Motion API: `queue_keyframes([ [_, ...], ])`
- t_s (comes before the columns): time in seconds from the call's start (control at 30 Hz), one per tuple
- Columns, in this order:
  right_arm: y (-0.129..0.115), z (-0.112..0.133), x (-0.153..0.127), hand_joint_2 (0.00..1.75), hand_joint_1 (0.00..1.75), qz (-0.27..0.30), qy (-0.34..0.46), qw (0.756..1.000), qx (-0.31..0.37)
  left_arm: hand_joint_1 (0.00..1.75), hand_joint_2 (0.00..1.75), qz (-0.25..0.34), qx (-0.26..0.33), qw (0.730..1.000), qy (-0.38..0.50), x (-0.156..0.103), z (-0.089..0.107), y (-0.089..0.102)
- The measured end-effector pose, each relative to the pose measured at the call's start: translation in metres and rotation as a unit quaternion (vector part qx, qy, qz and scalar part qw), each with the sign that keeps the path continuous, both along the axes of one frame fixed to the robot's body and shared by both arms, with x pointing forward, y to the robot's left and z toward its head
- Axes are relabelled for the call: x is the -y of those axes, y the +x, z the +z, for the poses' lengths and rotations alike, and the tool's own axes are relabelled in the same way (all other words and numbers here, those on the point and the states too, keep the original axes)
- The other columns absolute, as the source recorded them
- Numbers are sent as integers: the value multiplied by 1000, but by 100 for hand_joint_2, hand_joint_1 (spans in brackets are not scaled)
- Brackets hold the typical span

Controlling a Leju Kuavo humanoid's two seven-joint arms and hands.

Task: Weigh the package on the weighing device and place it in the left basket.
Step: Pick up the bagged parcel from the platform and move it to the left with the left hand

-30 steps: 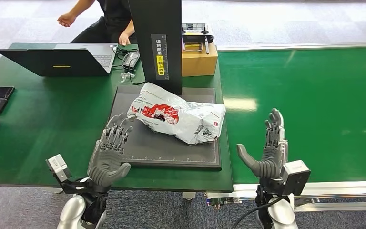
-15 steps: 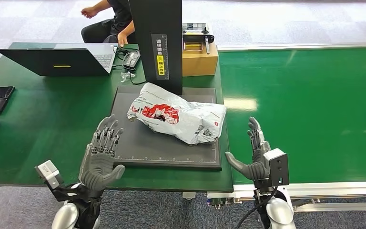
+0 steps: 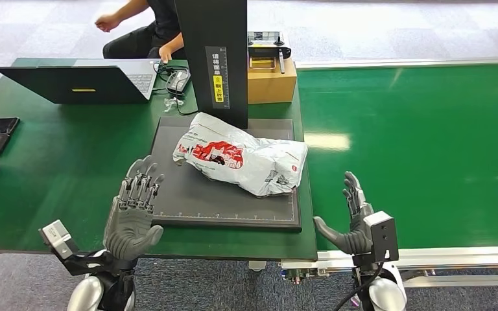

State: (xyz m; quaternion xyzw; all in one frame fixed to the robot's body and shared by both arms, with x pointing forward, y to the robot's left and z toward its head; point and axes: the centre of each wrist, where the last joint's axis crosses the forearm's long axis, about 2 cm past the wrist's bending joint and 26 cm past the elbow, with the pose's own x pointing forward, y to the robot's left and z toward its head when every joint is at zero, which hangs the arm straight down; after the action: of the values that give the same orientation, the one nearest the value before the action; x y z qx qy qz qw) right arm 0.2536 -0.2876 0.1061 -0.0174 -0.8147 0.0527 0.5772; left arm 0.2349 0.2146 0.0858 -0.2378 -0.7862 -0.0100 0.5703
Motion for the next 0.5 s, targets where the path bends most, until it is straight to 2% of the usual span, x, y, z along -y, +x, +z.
queue_keyframes([
  [0.23,-2,-6,-1,175,0,4,7,1000,-10,0,175,4,-1,1000,8,2,-5,-1],
  [0.5,-13,-14,-1,175,0,9,22,999,-23,0,175,-12,-34,999,15,4,-9,-7],
])
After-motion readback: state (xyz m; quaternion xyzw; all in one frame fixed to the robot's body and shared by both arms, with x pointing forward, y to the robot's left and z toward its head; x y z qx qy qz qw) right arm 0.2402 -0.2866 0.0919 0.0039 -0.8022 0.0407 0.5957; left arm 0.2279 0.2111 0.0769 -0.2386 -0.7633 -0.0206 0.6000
